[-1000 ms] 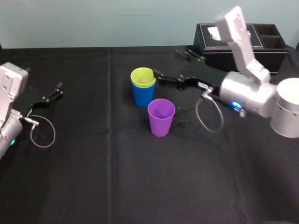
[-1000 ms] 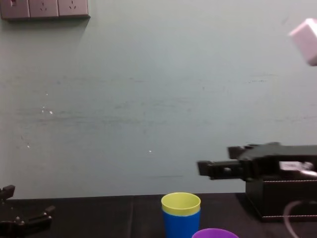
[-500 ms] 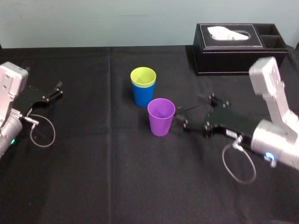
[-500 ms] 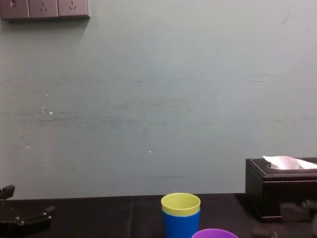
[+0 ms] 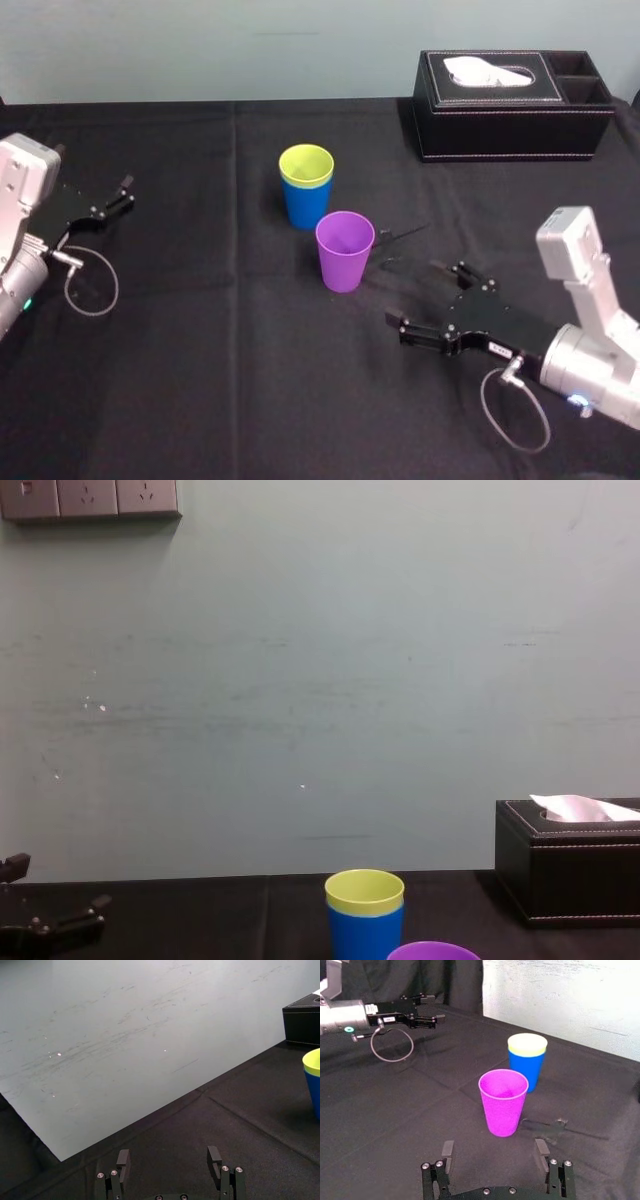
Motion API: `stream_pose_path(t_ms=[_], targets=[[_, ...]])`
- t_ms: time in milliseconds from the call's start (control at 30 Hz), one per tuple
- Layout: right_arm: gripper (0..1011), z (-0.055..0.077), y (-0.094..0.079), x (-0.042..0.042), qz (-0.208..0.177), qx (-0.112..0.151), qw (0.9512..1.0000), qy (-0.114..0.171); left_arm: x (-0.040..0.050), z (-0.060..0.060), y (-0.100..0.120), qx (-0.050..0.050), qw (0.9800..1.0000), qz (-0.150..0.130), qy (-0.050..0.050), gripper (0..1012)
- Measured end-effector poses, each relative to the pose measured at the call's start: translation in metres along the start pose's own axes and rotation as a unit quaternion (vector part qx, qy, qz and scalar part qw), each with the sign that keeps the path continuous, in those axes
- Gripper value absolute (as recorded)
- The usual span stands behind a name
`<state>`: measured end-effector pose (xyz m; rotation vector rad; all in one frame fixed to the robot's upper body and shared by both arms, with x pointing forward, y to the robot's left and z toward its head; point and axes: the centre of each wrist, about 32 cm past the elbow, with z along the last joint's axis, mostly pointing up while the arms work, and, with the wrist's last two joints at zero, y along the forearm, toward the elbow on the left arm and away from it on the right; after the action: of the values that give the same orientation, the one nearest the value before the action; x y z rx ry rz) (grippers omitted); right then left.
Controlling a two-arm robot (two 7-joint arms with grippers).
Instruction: Stack the three plastic cups sequentially using one hand.
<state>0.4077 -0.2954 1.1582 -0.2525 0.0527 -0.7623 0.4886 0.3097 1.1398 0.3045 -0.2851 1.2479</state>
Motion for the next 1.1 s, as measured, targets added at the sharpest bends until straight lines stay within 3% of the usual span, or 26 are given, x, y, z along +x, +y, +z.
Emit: stream_pose_path(t_ms=[300, 633, 1100], targets=[[1003, -0.015, 0.023, -0.0071, -0.007, 0.006, 1.0, -0.001, 0.0, 0.0, 0.0, 0.0, 1.0, 0.0, 0.0, 1010], [1003, -0.015, 0.045, -0.0017, -0.005, 0.008, 0.9999, -0.006, 0.0, 0.0, 0.0, 0.0, 1.0, 0.0, 0.0, 1010], [1003, -0.009, 0.064, 0.0031, 0.003, 0.009, 0.9999, -0.01, 0.0, 0.0, 0.0, 0.0, 1.0, 0.0, 0.0, 1010]])
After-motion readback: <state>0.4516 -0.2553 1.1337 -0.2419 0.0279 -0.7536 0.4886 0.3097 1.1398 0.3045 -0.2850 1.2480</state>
